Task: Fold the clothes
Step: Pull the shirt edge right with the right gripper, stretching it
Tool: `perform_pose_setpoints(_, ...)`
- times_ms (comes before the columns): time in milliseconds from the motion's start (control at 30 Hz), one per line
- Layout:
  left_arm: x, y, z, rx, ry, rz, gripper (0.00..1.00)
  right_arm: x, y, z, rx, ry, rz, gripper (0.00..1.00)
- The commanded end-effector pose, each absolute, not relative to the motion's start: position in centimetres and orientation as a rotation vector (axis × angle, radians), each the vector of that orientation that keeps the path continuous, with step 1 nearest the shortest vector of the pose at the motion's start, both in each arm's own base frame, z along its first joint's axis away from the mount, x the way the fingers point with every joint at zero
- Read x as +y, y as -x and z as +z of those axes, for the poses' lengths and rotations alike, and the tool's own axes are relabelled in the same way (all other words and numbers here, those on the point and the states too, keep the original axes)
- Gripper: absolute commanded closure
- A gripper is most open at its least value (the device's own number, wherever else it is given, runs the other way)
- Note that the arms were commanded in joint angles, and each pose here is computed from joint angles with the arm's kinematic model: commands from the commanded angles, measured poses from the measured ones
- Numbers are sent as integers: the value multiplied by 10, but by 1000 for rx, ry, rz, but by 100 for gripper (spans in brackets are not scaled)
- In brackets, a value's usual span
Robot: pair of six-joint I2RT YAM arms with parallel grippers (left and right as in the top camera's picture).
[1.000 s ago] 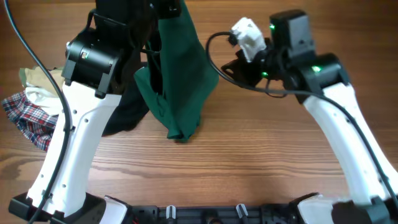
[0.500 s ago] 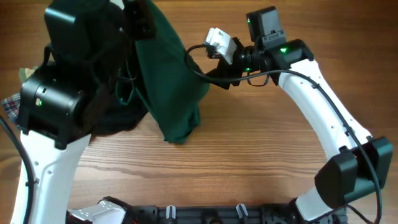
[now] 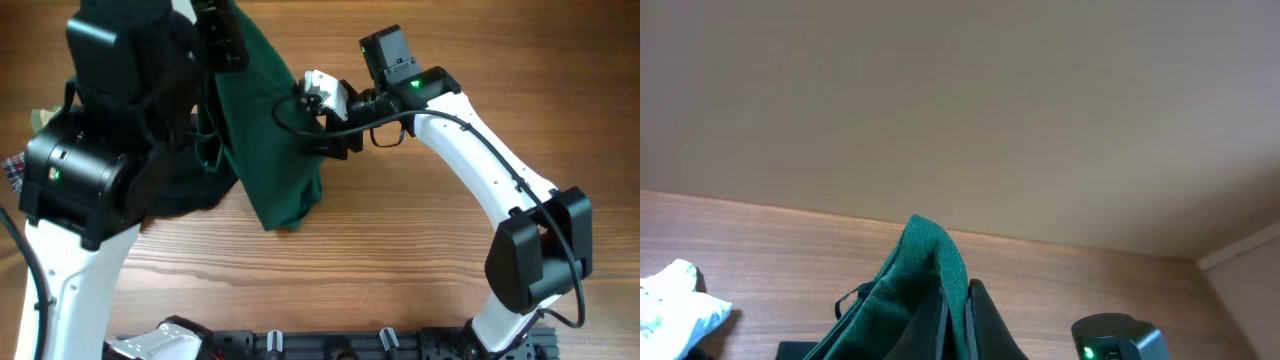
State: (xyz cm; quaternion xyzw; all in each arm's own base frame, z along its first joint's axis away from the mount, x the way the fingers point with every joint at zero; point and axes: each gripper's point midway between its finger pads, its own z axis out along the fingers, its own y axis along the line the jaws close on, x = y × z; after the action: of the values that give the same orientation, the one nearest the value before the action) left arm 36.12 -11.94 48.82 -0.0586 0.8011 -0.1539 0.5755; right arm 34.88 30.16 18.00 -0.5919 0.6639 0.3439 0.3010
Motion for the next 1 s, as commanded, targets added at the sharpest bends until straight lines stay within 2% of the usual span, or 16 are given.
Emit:
perform_pose_setpoints(0, -113, -350, 507, 1822, 138, -359, 96, 305, -348, 173, 1737, 1589, 943, 27)
perform_pose_setpoints(200, -112, -349, 505, 1833, 137, -355, 96, 308, -348, 176, 1716, 1587, 954, 28)
perform_pose_setpoints(300, -112, -349, 505, 1831, 138, -355, 96, 313, -338, 164, 1748, 1600, 1025, 36)
perform_pose_setpoints(333, -112, -349, 506, 1828, 138, -357, 96, 317, -330, 160, 1756, 1614, 1069, 49)
perform_pose_setpoints(367, -113, -349, 507, 1824, 138, -358, 96, 319, -326, 160, 1756, 1619, 1084, 76)
perform_pose_setpoints(400, -113, -350, 508, 1821, 139, -360, 96, 321, -324, 159, 1766, 1617, 1092, 96)
perform_pose_setpoints(500, -113, -350, 509, 1814, 140, -362, 96, 319, -327, 158, 1901, 1519, 1126, 96)
perform_pose_setpoints(600, -106, -353, 514, 1785, 174, -330, 96, 295, -356, 152, 2176, 1282, 984, 96)
perform_pose_setpoints(667, -106, -356, 514, 1783, 177, -327, 96, 275, -369, 172, 2222, 1165, 905, 96)
perform_pose_setpoints(767, -108, -360, 510, 1792, 176, -324, 96, 251, -384, 219, 2194, 1000, 781, 96)
perform_pose_setpoints(800, -109, -363, 508, 1800, 175, -321, 96, 235, -387, 257, 2123, 937, 664, 96)
perform_pose_setpoints(967, -140, -377, 508, 1792, 88, -443, 96, 185, -379, 371, 1817, 848, 236, 96)
